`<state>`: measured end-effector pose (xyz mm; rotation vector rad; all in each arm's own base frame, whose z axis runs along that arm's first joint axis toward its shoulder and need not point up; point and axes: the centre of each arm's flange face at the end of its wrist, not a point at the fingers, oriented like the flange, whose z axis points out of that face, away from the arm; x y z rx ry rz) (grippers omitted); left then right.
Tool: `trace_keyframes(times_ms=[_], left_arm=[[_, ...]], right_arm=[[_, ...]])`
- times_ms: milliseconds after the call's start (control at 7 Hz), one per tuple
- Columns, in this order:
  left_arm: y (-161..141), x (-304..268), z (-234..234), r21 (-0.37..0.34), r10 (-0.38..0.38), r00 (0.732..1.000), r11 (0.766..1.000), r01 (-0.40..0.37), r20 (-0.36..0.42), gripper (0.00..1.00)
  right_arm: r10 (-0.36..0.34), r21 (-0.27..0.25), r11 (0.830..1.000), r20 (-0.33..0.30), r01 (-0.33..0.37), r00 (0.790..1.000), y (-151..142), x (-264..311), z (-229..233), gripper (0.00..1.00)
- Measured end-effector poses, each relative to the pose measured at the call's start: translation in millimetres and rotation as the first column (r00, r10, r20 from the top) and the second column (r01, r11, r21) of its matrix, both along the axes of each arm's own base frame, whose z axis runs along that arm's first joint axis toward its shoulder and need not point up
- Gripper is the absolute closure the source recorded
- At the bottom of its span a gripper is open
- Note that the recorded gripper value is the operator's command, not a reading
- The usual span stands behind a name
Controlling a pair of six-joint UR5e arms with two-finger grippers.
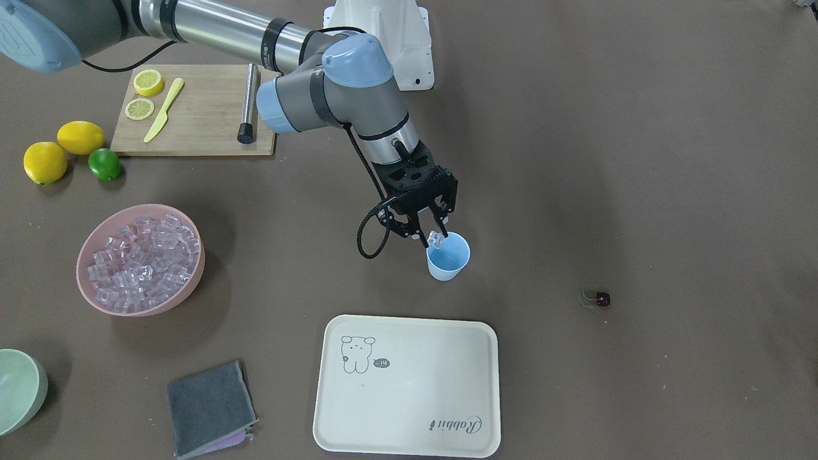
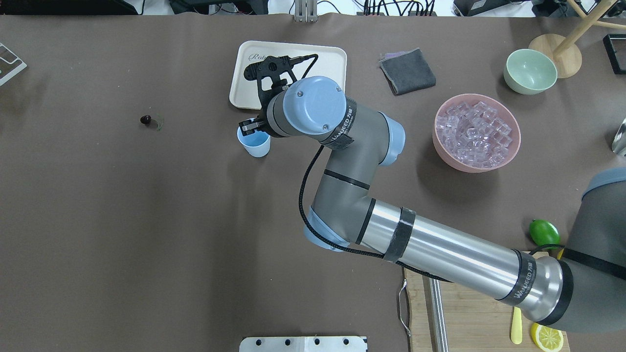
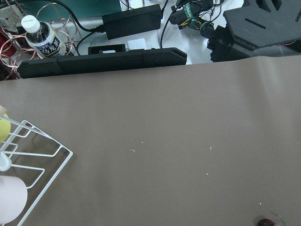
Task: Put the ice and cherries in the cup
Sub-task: 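Open the right gripper to drop the ice cube into the cup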
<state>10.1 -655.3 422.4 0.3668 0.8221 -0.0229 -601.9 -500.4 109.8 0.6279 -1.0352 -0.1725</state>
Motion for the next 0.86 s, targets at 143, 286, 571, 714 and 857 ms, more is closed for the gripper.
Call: trace_keyframes(times_ms=[143, 286, 571, 714, 857], left_arm=[[4.3, 0.6, 0.0, 0.003, 0.003, 1.0, 1.0, -0.003, -0.002, 0.02], [6.8, 2.2, 1.3, 0.002, 0.006, 1.0, 1.0, -0.006, -0.002, 0.02], [7.7, 5.1, 2.9, 0.001, 0.011, 1.0, 1.0, -0.011, -0.001, 0.02], [8.1, 5.3, 4.4, -0.002, 0.011, 1.0, 1.0, -0.011, 0.0, 0.02], [8.4, 5.4, 6.4, -0.005, 0.011, 1.0, 1.0, -0.011, 0.0, 0.02]], right_arm=[[0.0, 0.0, 1.0, 0.0, 0.0, 1.0, -2.8, -5.0, -4.9, 1.0], [0.001, -0.001, 1.0, -0.005, -0.001, 1.0, -6.2, -10.6, -6.0, 1.0], [0.006, 0.002, 1.0, -0.006, -0.006, 1.0, -9.7, -16.1, -7.3, 1.0], [0.008, 0.002, 1.0, -0.01, -0.008, 1.0, -11.0, -18.1, -5.3, 1.0], [0.008, 0.001, 1.0, -0.017, -0.008, 1.0, -12.6, -20.1, -2.7, 0.61]])
